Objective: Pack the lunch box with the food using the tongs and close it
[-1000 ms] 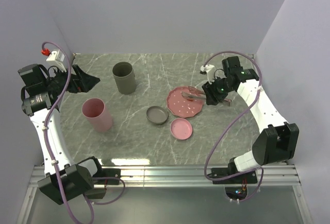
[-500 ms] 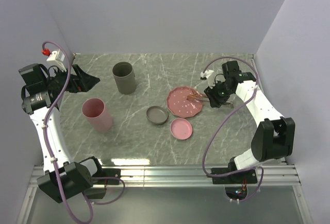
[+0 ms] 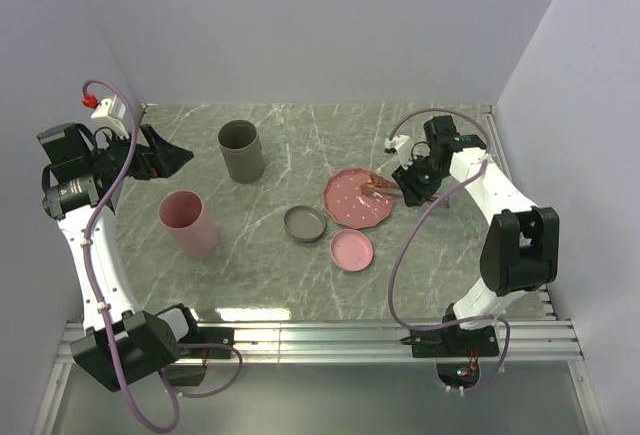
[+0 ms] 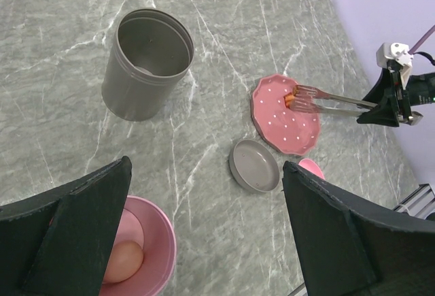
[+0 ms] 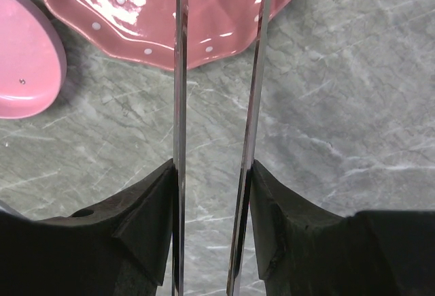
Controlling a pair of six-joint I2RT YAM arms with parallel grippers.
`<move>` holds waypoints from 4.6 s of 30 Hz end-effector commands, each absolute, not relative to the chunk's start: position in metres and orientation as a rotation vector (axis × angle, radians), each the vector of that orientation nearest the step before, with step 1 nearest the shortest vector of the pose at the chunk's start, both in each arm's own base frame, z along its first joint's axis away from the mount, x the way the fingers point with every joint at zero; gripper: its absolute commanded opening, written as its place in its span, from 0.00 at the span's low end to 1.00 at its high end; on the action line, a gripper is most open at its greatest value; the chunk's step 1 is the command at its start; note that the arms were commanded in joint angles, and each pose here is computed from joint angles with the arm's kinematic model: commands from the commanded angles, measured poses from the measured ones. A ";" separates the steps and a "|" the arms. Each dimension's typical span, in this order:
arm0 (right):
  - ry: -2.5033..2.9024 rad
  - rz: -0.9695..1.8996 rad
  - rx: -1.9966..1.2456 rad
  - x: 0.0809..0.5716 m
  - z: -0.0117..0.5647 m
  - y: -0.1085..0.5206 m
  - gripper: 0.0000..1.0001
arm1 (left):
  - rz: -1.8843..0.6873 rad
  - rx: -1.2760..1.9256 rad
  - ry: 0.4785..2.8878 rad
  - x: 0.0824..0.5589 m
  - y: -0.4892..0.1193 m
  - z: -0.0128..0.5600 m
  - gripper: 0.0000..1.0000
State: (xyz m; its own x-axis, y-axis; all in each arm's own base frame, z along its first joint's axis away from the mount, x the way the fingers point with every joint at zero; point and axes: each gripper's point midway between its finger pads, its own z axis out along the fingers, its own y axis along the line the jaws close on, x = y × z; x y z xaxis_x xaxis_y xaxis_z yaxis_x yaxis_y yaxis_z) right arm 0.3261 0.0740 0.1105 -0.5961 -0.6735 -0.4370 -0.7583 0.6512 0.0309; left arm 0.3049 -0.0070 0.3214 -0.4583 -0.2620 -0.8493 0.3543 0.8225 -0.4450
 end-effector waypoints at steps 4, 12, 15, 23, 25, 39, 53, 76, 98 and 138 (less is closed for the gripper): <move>2.432 0.310 -1.129 0.346 0.122 0.079 0.52 | -0.687 0.088 1.893 0.307 -0.005 0.331 0.99; 2.436 0.325 -1.107 0.349 0.119 0.081 0.56 | -0.691 0.087 1.896 0.308 -0.005 0.328 0.99; 2.437 0.345 -1.093 0.349 0.119 0.084 0.55 | -0.681 0.088 1.897 0.308 -0.004 0.328 0.99; 2.444 0.376 -1.103 0.347 0.117 0.091 0.45 | -0.671 0.095 1.894 0.307 -0.004 0.332 0.99; 2.444 0.381 -1.103 0.345 0.119 0.091 0.42 | -0.672 0.096 1.894 0.307 -0.004 0.332 0.99; 2.367 0.439 -1.080 0.324 0.161 0.100 0.38 | -0.684 0.090 1.887 0.307 -0.005 0.333 0.99; 2.171 0.565 -1.103 0.324 0.248 0.162 0.38 | -0.718 0.087 1.872 0.310 -0.007 0.337 0.99; 1.834 0.747 -1.113 0.404 0.308 0.364 0.37 | -0.755 0.048 1.885 0.315 -0.006 0.321 0.98; 1.877 0.766 -1.127 0.420 0.259 0.401 0.51 | -0.714 0.026 1.910 0.318 0.001 0.309 1.00; 2.245 0.412 -1.492 0.159 0.161 0.150 0.51 | -0.690 0.193 1.893 0.282 -0.020 0.325 0.99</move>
